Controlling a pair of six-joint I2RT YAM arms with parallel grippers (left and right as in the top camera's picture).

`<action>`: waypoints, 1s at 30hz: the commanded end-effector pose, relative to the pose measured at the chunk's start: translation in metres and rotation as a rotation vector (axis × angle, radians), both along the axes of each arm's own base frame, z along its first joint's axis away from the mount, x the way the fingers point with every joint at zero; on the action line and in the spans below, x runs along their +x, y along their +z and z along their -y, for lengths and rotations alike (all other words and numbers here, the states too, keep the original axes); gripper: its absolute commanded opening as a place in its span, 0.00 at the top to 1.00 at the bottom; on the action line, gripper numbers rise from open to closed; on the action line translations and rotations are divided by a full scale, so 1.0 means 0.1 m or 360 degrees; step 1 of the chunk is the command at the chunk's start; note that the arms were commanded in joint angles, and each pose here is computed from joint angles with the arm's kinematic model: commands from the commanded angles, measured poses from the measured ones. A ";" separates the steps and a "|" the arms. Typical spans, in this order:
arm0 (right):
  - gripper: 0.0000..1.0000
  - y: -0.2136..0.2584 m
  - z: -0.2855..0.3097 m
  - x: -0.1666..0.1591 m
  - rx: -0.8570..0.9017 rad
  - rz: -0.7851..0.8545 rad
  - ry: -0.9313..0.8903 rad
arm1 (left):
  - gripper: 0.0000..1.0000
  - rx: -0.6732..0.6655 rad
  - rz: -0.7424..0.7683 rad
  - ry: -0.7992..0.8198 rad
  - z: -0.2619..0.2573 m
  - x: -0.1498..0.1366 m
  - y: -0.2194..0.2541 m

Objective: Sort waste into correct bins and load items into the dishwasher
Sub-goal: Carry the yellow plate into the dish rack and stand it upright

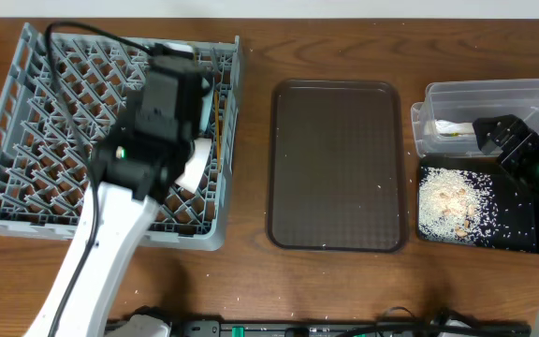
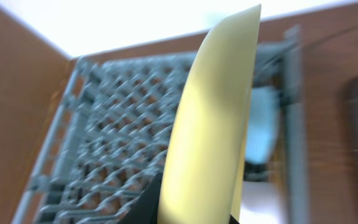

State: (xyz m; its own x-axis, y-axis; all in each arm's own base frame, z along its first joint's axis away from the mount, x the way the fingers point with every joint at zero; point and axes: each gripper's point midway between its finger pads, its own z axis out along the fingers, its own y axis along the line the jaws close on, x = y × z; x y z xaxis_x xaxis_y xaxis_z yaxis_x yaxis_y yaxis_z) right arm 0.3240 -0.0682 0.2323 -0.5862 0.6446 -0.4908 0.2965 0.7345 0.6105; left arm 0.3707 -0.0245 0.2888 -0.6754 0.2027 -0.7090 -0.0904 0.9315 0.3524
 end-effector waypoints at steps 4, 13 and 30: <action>0.01 0.02 0.06 0.00 -0.0010 -0.0006 -0.0056 | 0.92 0.0203 -0.0263 -0.0055 -0.37 0.23 -0.43; 0.01 0.03 0.05 0.00 -0.0010 -0.0005 -0.0055 | 0.93 0.0278 -0.0462 -0.0096 -0.41 0.53 -1.00; 0.01 0.03 0.05 0.00 -0.0009 -0.0006 -0.0055 | 0.23 0.0301 -0.0577 -0.0156 -0.35 0.66 -1.36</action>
State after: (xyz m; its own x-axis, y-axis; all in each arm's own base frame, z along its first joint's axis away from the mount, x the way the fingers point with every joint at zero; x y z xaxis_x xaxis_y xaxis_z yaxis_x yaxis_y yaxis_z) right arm 0.3235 -0.0724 0.2302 -0.5771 0.6529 -0.4906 0.3208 0.7337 0.5990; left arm 0.4392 0.0117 0.1567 -0.8408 0.3845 -0.3811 0.1497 0.8416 0.5189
